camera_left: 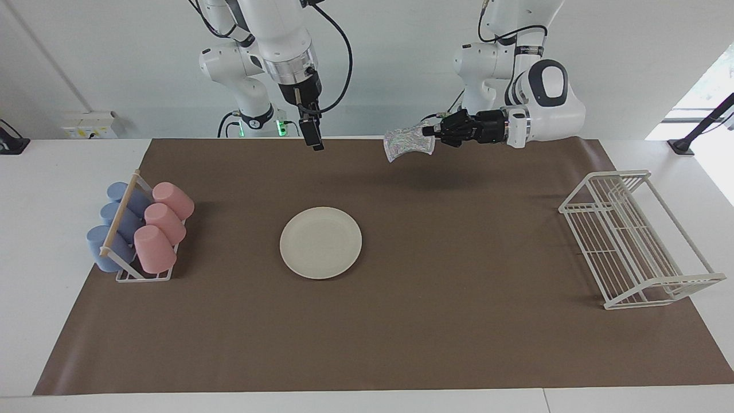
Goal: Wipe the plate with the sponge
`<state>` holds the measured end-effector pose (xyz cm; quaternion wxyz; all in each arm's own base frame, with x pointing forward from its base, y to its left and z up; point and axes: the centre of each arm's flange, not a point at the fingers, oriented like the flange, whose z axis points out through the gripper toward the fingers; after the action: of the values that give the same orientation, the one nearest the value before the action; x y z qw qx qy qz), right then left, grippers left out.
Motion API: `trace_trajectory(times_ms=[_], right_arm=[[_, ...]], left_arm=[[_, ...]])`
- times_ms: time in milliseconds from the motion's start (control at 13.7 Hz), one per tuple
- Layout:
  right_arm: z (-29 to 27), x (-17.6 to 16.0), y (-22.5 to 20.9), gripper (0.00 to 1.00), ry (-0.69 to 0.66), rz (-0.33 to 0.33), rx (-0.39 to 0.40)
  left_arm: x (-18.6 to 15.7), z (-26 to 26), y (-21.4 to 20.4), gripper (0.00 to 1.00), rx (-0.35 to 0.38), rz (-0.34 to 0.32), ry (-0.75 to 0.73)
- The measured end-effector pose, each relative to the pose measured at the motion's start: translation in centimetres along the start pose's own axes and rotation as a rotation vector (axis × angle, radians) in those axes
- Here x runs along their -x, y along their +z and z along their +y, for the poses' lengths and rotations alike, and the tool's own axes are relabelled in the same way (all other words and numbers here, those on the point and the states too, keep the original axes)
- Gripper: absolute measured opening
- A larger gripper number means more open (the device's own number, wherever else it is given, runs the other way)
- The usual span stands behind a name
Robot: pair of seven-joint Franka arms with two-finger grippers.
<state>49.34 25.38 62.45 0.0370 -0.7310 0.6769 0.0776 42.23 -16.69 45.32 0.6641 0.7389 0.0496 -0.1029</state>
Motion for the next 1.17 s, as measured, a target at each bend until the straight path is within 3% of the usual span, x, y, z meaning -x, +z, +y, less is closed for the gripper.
trace_trajectory(times_ms=[292,511,657,875,1167], right_arm=[[0.2,2.4,0.2,1.00,-0.023,-0.041,-0.052],[1.2,4.6,0.8,1.00,-0.036,-0.070,-0.045],[2.5,7.4,1.2,1.00,-0.046,-0.085,-0.066],[4.0,12.2,2.7,1.00,0.058,-0.170,-0.141],[6.0,14.2,6.2,1.00,0.071,-0.153,-0.101]], left_arm=[[0.5,0.0,1.7,0.04,-0.005,-0.035,0.028],[0.6,0.0,2.0,0.04,-0.005,-0.041,0.033],[0.8,0.0,2.3,0.04,-0.006,-0.049,0.036],[0.9,0.0,2.5,0.04,-0.007,-0.056,0.040],[0.9,0.0,2.5,0.04,-0.007,-0.056,0.040]])
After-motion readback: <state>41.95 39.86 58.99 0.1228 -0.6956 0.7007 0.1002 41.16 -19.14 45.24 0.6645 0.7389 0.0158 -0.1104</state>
